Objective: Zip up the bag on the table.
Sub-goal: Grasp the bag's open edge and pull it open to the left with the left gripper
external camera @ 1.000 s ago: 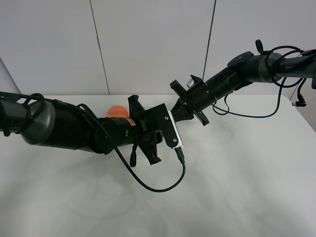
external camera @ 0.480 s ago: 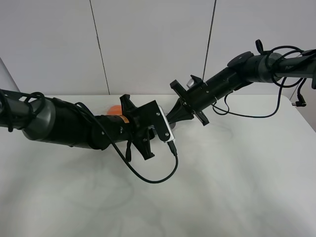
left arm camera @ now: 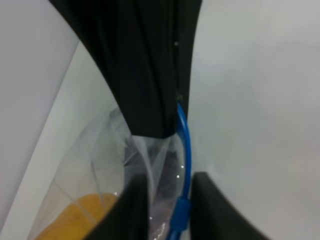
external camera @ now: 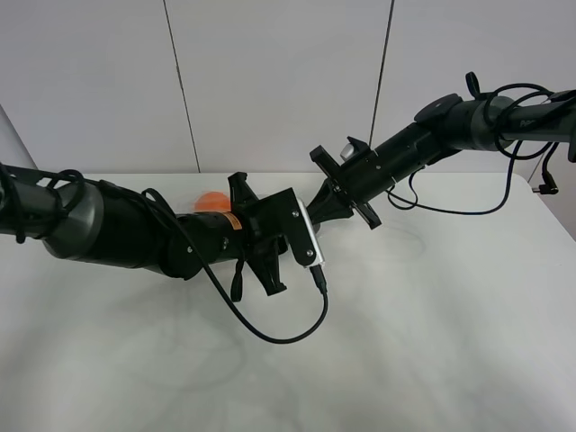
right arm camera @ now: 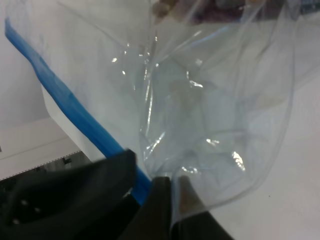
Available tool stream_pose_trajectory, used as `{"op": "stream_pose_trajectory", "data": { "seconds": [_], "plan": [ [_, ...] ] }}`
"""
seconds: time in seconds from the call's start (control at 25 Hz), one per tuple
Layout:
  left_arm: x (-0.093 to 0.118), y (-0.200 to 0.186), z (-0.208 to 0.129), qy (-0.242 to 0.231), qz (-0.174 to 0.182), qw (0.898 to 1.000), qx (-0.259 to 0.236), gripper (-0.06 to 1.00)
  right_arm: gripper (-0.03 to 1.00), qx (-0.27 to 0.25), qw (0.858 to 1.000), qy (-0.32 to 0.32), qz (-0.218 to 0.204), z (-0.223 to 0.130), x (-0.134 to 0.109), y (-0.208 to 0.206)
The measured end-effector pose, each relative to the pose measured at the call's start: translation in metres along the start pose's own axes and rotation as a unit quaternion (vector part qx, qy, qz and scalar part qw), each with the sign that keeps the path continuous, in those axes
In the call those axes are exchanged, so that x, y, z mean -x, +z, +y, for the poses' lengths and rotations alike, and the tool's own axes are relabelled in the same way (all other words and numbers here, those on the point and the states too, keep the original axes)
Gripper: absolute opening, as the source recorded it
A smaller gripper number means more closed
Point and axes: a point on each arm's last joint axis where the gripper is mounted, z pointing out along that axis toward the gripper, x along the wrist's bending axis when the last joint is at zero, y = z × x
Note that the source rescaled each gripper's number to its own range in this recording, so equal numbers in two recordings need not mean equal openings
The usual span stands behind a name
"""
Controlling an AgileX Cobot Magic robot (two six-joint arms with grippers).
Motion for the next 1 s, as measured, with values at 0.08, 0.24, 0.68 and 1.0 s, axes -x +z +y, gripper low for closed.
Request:
{"op": "stream_pose_trajectory", "data": {
  "seconds": [0.08, 0.24, 0.68, 1.0],
  "plan": [
    [0.0, 0.0, 0.0, 0.0, 0.0, 1.0, 0.0, 0.05, 0.0, 0.0, 1.0, 0.0, 0.0, 0.0, 0.0, 0.0],
    [0.0, 0.0, 0.0, 0.001, -0.002, 1.0, -0.001, 0.0, 0.0, 0.0, 1.0, 0.002, 0.0, 0.0, 0.0, 0.0],
    [-0.007, 0.001, -0.007, 0.022, 0.005, 1.0, -0.008, 0.0, 0.0, 0.005, 1.0, 0.005, 0.003, 0.001, 0.0, 0.0],
    [-0.025, 0.002, -0.025, 0.034, 0.023, 0.999, -0.03, 0.0, 0.0, 0.017, 1.0, 0.007, 0.005, 0.003, -0.001, 0.0]
  ]
}}
